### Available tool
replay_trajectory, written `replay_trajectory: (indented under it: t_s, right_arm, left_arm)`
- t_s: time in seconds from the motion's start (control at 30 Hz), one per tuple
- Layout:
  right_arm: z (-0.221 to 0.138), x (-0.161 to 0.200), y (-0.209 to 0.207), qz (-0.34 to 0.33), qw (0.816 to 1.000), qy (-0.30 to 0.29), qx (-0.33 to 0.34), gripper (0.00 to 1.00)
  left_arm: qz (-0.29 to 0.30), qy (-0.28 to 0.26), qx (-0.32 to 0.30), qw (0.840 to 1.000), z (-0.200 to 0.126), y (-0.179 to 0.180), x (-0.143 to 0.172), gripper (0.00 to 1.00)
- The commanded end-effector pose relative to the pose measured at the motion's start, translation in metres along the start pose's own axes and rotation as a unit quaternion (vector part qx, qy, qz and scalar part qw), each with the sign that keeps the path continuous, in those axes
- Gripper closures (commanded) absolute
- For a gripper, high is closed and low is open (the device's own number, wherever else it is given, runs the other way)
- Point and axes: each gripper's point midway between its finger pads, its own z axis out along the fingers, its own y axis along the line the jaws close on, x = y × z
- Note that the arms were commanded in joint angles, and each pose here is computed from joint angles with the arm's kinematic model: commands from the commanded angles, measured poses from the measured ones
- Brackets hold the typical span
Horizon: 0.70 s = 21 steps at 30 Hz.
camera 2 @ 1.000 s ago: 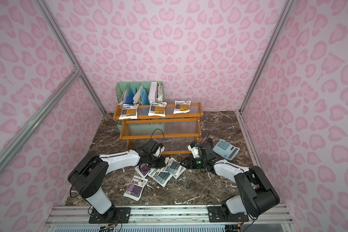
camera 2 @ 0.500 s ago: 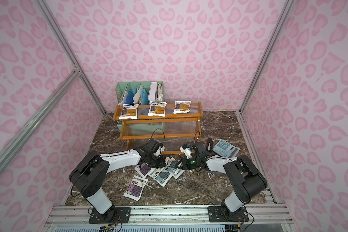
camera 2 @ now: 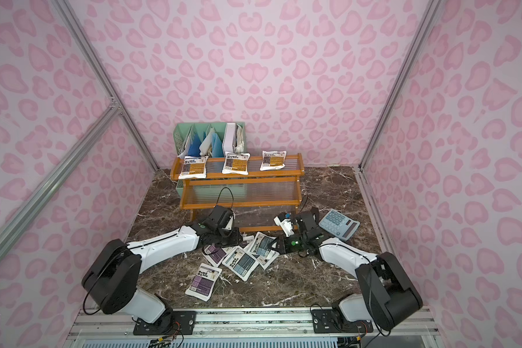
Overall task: Place the bagged coffee beans on the shelf by color
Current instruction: Pick up the bagged coffee beans at the center of the board, then place the bagged coffee beans on the shelf.
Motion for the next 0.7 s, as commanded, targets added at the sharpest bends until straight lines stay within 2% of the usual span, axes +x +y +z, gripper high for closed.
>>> replay_trajectory:
  t_s: [0.0, 0.17, 0.3, 0.4, 0.5, 0.67]
  right_arm:
    - [-0.018, -0.016, 0.014, -0.017, 0.999, -0.036, 0.006, 1.0]
    - [-0.059, -0.083, 0.043, -0.038, 0.985, -0.17, 0.016, 1.0]
    - [-0.088, -0.13, 0.036, 0.017, 0.952, -0.302, 0.041, 1.0]
    - [-0.099, -0.145, 0.032, 0.046, 0.924, -0.378, 0.034, 1.0]
    - [-0.108, -0.157, 0.035, 0.037, 0.902, -0.428, 0.043, 1.0]
    - [-0.117, -0.169, 0.032, 0.032, 0.88, -0.469, 0.064, 1.0]
  left_arm:
    - [-0.018, -0.05, -0.059, 0.997, -0.018, 0.021, -0.014, 0.69]
    - [-0.025, -0.078, -0.061, 0.995, -0.032, 0.022, -0.021, 0.69]
    - [-0.04, -0.088, -0.059, 0.994, -0.033, 0.026, -0.019, 0.69]
    - [-0.049, -0.087, -0.054, 0.993, -0.033, 0.027, -0.016, 0.68]
    - [-0.049, -0.087, -0.055, 0.993, -0.037, 0.028, -0.014, 0.68]
    - [-0.043, -0.1, -0.064, 0.992, -0.048, 0.034, -0.015, 0.68]
